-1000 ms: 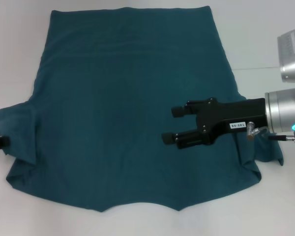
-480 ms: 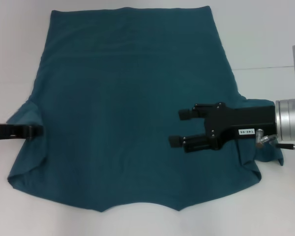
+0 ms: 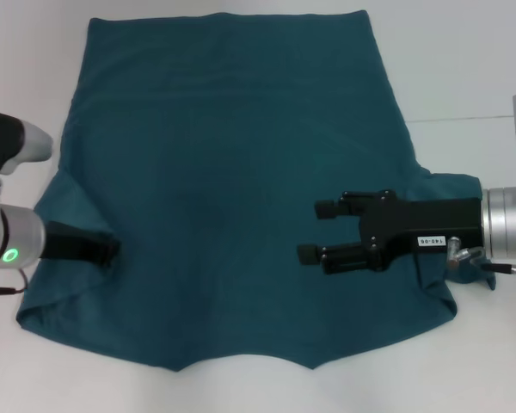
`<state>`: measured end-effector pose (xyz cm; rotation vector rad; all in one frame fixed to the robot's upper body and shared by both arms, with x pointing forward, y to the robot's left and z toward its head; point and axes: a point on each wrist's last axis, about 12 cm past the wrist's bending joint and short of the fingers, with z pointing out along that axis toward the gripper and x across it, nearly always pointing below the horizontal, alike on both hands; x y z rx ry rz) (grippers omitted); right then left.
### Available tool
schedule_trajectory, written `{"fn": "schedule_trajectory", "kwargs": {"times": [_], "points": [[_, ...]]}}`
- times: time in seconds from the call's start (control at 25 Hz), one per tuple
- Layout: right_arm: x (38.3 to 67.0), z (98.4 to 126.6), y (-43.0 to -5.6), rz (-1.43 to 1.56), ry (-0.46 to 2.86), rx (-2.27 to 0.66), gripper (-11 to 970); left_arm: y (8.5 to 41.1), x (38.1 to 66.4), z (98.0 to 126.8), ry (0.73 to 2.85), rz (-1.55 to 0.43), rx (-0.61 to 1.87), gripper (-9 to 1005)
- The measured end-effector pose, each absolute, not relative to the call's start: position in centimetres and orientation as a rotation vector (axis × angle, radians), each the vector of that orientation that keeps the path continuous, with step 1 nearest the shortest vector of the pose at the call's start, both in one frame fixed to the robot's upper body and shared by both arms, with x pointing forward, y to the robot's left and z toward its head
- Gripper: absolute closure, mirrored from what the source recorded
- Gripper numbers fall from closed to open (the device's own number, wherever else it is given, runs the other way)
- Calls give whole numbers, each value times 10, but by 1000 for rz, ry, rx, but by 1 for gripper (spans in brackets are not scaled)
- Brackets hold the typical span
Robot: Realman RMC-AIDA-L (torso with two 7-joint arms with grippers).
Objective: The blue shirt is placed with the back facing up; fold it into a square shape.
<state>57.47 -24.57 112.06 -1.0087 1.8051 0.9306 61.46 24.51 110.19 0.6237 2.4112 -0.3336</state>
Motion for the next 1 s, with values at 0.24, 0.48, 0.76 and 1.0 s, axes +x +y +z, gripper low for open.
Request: {"fn": "schedule_trajectory", "kwargs": {"times": [0.24, 0.48, 0.76, 1.0], "points": [[574, 1119, -246, 930, 1803, -1006, 50, 231, 618, 1106, 2396, -442, 575, 975], [575, 1117, -246, 917, 1800, -1009, 50, 215, 613, 1110, 2375, -627, 599, 871], [574, 1116, -248, 913, 1799, -1006, 50, 239, 616, 1115, 2364, -630, 443, 705], [573, 1113, -248, 918, 1800, -1004, 50, 295, 624, 1119, 2358, -690, -15, 433]]}}
